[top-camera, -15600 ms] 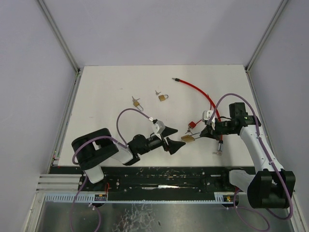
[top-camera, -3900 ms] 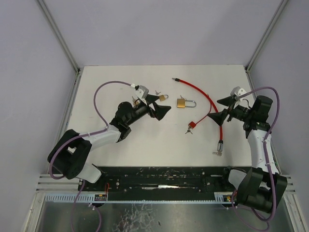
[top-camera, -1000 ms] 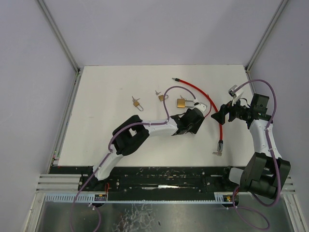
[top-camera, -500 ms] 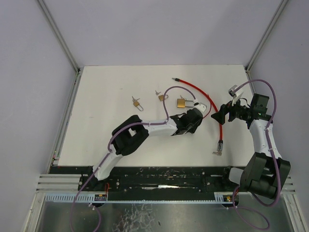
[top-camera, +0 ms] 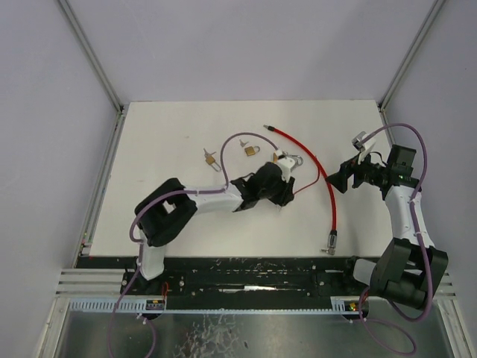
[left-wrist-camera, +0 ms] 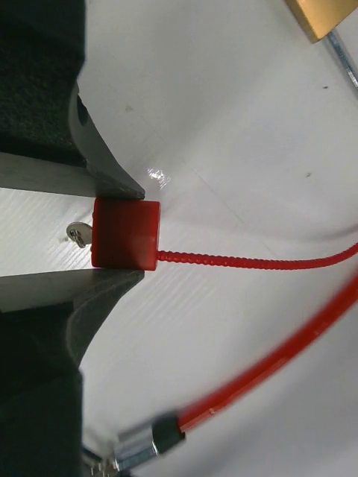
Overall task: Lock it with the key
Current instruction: Pick up the lock from the center of the board.
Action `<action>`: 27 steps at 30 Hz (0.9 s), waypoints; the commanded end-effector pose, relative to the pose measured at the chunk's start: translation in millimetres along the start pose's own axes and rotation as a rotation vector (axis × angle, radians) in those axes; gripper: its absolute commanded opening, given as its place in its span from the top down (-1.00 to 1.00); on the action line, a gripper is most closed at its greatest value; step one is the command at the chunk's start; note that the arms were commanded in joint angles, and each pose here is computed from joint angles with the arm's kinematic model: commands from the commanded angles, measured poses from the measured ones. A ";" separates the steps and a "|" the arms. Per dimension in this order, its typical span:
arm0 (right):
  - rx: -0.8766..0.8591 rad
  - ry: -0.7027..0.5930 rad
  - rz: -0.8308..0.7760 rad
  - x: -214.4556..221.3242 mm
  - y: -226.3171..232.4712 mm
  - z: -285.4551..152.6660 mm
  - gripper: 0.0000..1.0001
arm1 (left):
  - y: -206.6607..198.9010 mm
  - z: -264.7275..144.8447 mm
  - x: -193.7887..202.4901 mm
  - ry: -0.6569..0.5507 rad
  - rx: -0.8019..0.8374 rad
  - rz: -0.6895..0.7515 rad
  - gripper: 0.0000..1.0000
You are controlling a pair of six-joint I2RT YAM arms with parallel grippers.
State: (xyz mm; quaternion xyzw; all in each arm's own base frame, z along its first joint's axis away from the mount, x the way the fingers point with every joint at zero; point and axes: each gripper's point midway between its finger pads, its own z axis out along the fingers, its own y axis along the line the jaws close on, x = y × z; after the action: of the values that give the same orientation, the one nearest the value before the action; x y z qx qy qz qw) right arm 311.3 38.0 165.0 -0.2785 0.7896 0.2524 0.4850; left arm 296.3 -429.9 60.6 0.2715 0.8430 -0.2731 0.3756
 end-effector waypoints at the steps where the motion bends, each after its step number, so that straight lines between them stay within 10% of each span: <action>1: -0.063 -0.070 -0.094 -14.6 14.7 -3.1 -0.77 | -11.6 -22.6 -50.7 -0.116 0.287 -0.157 1.00; 8: -0.112 -0.090 -0.122 -13.1 23.9 -2.3 -0.72 | -15.8 -37.9 -52.2 -0.038 0.538 -0.334 1.00; 27: -0.277 -0.206 -0.476 -16.3 77.8 -12.5 -0.76 | -51.7 -83.1 -55.5 0.007 0.823 -0.217 1.00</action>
State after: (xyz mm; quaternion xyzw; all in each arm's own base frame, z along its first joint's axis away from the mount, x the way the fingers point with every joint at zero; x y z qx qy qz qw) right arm 271.8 74.5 184.0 -0.4387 0.6683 0.2650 0.5392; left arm 263.9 -424.3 130.5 0.2652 0.7420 -0.5837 0.1958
